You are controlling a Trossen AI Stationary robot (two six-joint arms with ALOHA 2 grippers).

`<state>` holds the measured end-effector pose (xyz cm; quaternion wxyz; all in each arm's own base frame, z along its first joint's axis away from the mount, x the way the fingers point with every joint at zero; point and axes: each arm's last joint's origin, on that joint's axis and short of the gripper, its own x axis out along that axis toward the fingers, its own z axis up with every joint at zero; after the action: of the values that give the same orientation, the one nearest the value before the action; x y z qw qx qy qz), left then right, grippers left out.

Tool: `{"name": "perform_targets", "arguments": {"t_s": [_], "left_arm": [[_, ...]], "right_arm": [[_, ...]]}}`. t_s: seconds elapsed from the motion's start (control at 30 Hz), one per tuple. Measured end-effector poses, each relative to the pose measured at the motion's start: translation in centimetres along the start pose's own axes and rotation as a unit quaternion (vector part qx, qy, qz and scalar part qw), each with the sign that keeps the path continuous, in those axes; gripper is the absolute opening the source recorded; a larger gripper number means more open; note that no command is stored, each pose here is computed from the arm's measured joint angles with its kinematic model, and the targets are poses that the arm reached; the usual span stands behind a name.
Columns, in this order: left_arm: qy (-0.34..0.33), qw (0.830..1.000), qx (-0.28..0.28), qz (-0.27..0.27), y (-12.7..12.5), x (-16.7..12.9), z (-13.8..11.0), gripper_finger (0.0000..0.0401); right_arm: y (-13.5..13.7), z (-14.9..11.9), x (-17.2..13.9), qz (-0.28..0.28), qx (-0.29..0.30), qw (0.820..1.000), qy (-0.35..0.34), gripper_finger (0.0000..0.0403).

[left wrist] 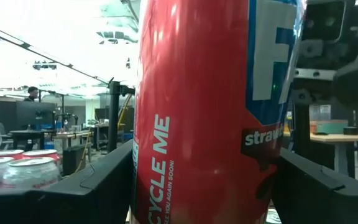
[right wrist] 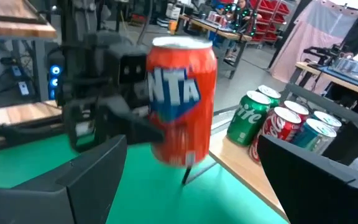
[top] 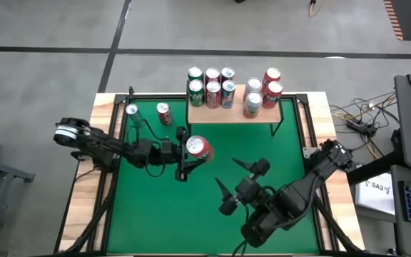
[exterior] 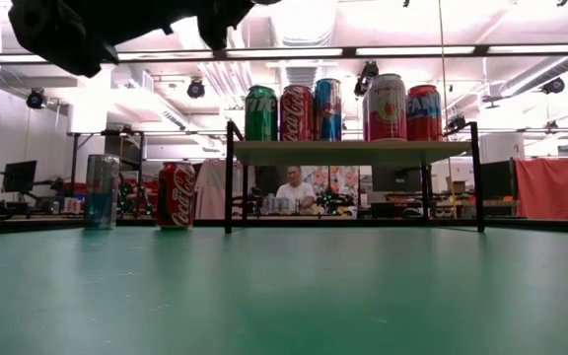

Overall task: Place canned beverage on shelf
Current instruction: Put the red soda can aligned with the red soda can on the shelf

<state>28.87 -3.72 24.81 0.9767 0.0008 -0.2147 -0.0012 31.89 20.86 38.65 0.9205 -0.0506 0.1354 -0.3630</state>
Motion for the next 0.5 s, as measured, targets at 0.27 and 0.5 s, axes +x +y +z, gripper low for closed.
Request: {"name": "perform_targets", "arguments": {"t_s": [0.27,0.5], "left_arm": [[0.01,1.0,-0.012,-0.005,-0.5,0.9,-1.2,0.0282],[0.012,1.0,-0.012,0.007,-0.5,0.9,-1.2,0.0282]], "right_arm": [[0.1,0.9,2.2,0.001,-0.003,1.0,0.011,0.0352],[0.2,1.7,3.8,0.018,-0.006,1.0,0.016,0.0352]]}}
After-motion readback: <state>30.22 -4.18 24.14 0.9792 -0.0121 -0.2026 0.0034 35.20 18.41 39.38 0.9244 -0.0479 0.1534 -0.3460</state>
